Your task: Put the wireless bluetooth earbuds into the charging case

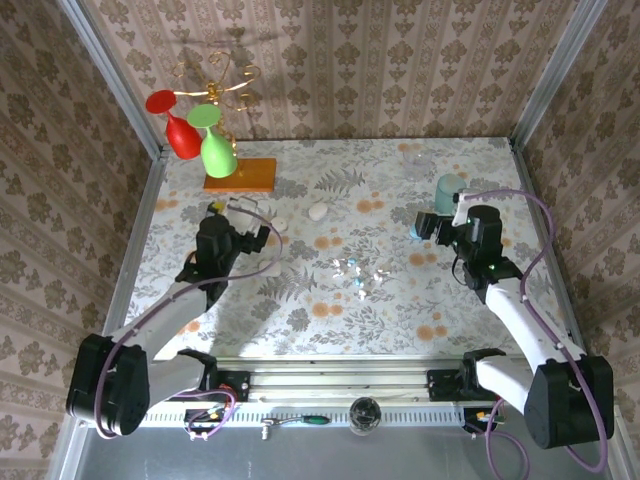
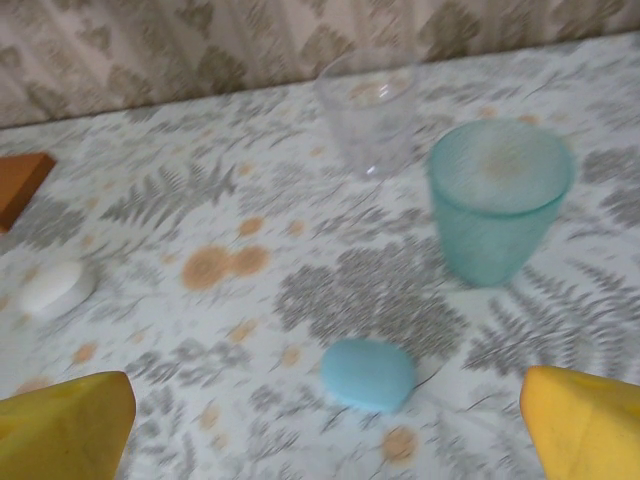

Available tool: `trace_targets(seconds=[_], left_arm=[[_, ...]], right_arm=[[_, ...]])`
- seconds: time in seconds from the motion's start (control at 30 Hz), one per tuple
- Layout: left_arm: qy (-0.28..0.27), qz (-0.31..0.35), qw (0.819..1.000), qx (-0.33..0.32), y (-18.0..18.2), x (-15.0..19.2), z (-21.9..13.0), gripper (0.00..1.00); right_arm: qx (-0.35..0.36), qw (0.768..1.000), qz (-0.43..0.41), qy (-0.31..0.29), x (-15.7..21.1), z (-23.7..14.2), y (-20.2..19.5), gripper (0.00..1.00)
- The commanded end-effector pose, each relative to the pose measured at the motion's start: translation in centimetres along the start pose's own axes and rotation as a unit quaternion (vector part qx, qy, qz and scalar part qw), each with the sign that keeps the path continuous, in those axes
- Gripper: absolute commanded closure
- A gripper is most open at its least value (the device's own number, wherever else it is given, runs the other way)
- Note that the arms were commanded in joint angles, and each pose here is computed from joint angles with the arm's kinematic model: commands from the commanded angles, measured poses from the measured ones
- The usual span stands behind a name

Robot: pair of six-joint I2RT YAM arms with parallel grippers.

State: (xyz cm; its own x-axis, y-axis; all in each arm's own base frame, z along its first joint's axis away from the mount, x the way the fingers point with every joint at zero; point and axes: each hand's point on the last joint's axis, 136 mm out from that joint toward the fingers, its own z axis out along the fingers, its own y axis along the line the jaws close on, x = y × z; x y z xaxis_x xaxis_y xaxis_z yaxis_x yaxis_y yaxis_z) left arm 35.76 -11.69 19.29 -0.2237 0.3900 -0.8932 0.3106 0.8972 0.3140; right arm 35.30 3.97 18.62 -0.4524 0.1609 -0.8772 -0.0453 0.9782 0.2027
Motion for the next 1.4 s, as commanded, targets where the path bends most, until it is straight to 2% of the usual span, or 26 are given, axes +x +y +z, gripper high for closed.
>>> trace_targets(seconds=[0.0, 0.3, 0.67, 0.8, 1.03, 1.2, 1.37], left_arm=[[0.091, 0.019, 0.995, 0.034, -1.2, 2.2, -0.1, 0.00], [0.174, 0.025, 0.978, 0.114, -3.6, 3.5, 2.9, 0.02], [0.310, 0.025, 0.930, 0.194, -4.1, 7.3, 8.0, 0.09], [0.343, 0.022, 0.912, 0.222, -4.6, 8.2, 9.5, 0.10], [0.362, 0.030, 0.893, 0.265, -5.9, 8.4, 11.2, 0.12], [0.362, 0.037, 0.885, 0.291, -7.5, 8.6, 11.5, 0.11], [0.372, 0.043, 0.881, 0.290, -7.9, 9.5, 11.9, 0.12]], right_arm=[[-0.059, 0.997, 0.023, 0.038, 1.1, -0.7, 3.2, 0.00], [-0.181, 0.978, -0.036, 0.096, 4.5, 0.4, 12.5, 0.00], [-0.260, 0.956, -0.056, 0.125, 6.3, 1.1, 19.0, 0.00], [-0.268, 0.953, -0.058, 0.127, 6.4, 1.4, 19.8, 0.00], [-0.255, 0.956, -0.060, 0.130, 6.6, 1.8, 19.5, 0.00], [-0.243, 0.958, -0.066, 0.134, 6.8, 1.9, 19.1, 0.00], [-0.251, 0.957, -0.058, 0.131, 6.5, 1.8, 19.5, 0.00]])
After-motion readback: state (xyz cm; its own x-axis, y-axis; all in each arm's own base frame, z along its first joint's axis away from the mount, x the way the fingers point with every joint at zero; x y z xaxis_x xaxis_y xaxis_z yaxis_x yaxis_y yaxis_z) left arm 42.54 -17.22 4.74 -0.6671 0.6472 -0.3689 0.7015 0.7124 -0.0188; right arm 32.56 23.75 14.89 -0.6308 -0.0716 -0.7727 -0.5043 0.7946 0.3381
